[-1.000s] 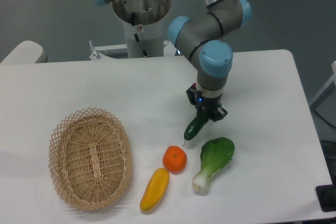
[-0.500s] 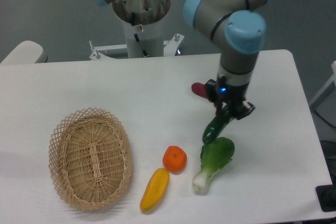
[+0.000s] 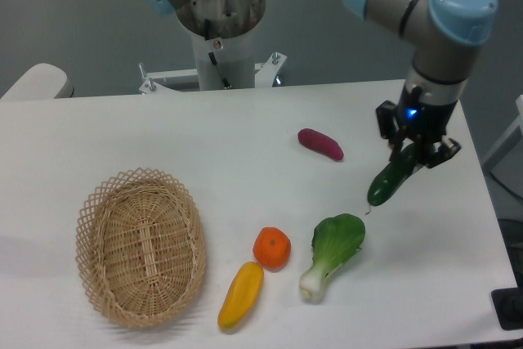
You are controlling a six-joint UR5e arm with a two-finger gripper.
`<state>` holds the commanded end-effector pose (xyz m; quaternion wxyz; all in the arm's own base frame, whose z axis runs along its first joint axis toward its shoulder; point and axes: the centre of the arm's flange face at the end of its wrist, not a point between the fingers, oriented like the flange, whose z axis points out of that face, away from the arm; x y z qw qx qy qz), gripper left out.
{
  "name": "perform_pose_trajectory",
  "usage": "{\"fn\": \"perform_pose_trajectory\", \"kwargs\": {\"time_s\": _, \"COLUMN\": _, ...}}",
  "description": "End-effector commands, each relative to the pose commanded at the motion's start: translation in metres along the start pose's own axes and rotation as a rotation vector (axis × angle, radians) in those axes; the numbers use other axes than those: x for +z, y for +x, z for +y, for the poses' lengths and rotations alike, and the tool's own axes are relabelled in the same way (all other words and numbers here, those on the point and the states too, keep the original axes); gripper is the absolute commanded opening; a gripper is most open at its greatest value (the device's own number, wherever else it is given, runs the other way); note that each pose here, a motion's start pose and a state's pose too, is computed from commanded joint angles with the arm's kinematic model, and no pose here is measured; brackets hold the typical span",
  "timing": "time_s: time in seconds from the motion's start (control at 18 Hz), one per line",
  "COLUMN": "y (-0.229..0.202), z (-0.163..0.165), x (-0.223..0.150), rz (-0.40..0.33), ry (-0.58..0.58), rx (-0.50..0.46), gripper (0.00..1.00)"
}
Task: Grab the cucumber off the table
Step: 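Lift the held cucumber up off the table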
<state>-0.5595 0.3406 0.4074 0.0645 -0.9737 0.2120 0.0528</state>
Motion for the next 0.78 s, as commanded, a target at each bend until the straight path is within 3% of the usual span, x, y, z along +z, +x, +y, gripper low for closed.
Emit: {"fn": "perform_pose_trajectory", "kwargs": {"time_s": 0.78, "y": -0.0015, "z": 0.0026, "x": -0.0031, "rz": -0.005, "ry": -0.009, "rx": 0.018, "gripper": 0.21}}
